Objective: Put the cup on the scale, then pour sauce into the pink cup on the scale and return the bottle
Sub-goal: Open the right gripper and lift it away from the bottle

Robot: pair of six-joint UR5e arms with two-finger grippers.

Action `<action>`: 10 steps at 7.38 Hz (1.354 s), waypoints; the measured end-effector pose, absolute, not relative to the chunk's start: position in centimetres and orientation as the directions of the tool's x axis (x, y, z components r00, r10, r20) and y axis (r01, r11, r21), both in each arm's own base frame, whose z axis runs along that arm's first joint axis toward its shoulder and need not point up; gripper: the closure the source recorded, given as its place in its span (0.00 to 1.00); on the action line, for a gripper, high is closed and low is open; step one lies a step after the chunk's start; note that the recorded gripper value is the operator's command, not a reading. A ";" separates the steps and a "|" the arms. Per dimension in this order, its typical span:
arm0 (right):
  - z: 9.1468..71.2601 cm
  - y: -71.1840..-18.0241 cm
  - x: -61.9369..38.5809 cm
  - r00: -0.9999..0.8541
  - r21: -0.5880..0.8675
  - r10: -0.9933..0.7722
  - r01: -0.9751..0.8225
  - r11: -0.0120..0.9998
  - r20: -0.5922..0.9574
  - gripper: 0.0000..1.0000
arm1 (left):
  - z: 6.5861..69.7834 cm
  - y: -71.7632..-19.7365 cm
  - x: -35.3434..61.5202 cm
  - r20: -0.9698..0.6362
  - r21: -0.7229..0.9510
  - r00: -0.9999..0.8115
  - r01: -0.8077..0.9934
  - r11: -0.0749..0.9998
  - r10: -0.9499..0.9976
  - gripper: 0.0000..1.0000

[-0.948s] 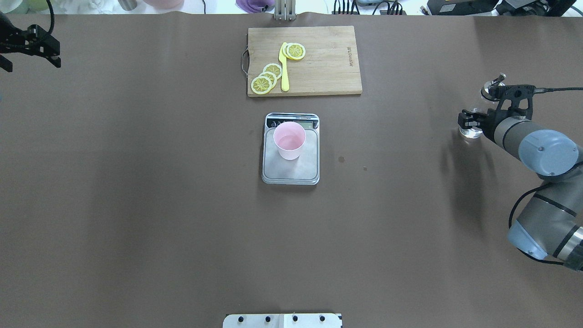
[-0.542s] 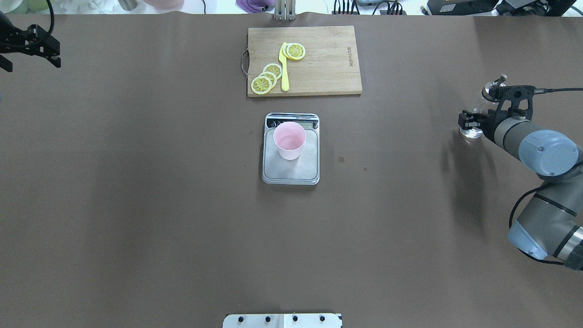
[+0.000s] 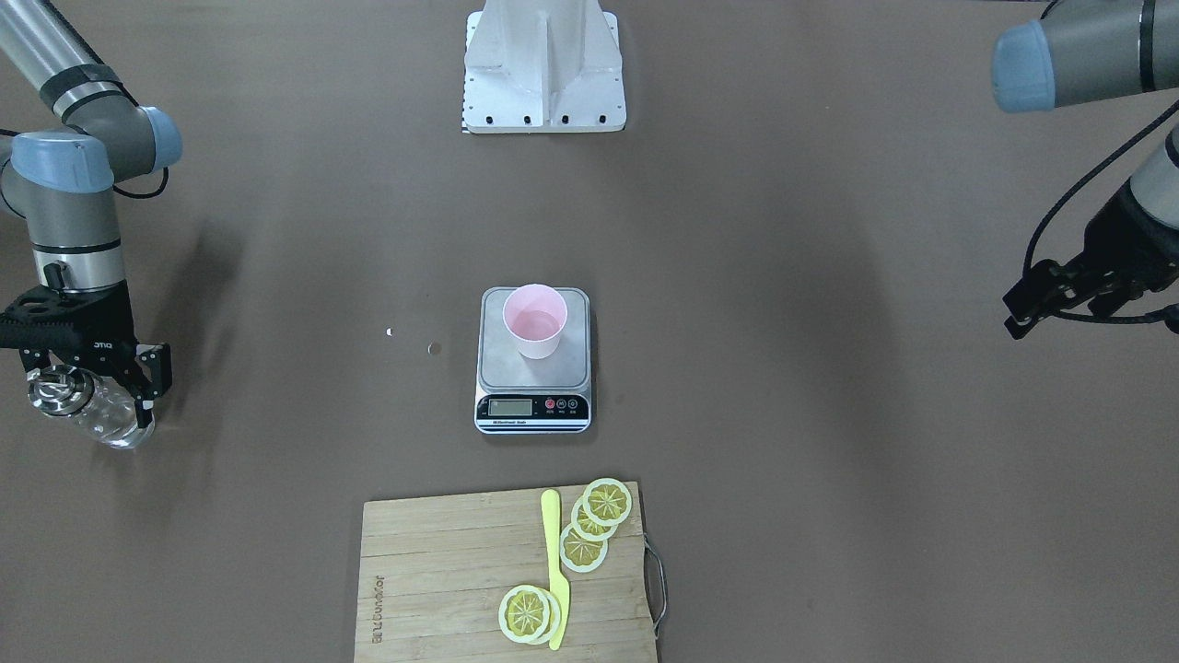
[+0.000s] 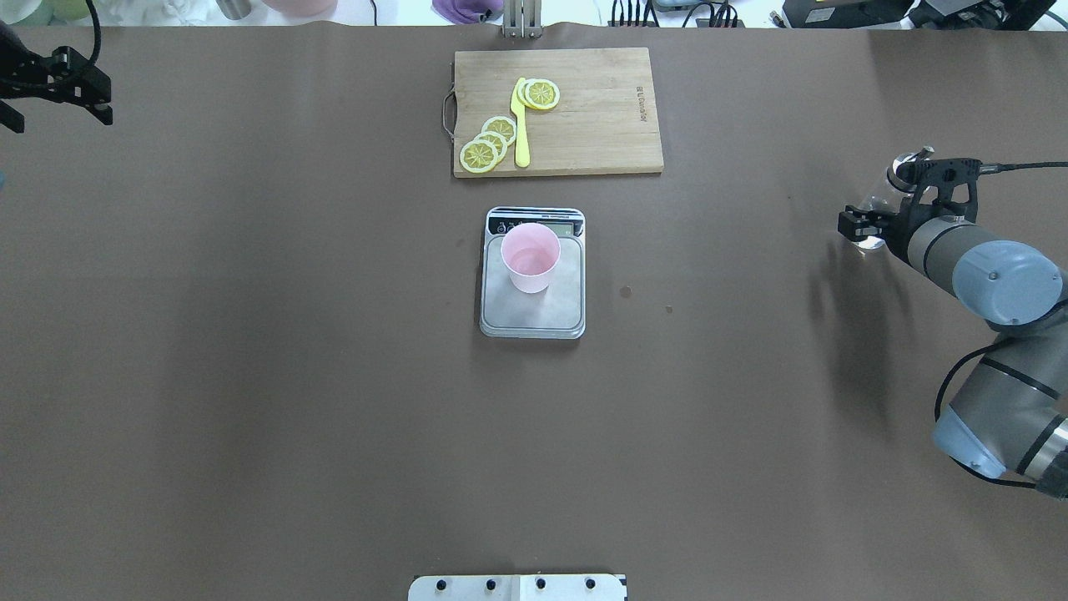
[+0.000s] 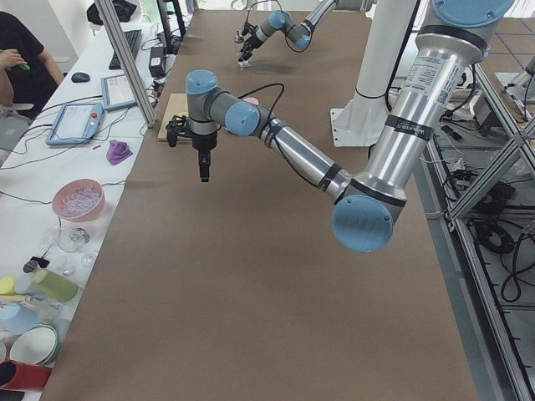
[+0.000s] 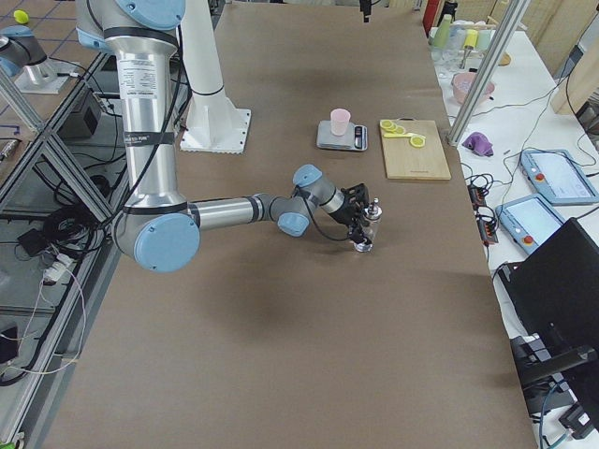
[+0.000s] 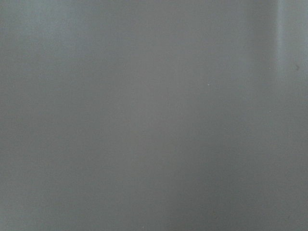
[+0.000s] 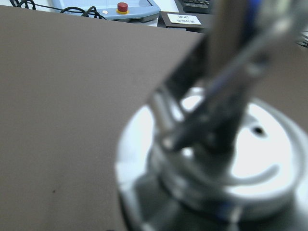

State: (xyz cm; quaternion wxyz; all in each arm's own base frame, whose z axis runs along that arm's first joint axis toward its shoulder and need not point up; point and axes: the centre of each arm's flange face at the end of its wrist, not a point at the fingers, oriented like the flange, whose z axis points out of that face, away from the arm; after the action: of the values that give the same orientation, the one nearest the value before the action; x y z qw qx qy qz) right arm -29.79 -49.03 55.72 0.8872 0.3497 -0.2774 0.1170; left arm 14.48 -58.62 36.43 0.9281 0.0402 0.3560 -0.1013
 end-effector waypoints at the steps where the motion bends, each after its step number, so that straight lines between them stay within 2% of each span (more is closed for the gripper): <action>1: 55.5 -49.0 -29.7 0.817 0.555 0.012 -0.403 0.728 0.577 0.00 | 36.5 -58.6 14.5 -0.669 0.001 0.726 0.217 0.976 -0.161 0.02; 10: 55.2 -42.9 -24.8 0.785 0.497 -0.028 -0.363 0.788 0.618 0.00 | 36.2 -58.4 14.4 -0.671 0.000 0.723 0.223 0.975 -0.166 0.02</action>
State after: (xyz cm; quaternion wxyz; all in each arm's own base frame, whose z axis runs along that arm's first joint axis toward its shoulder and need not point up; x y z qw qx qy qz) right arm -24.78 -42.94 55.19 0.8920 0.3115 -0.3139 0.0937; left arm 14.36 -58.37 36.24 0.9273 0.0406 0.3572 -0.1049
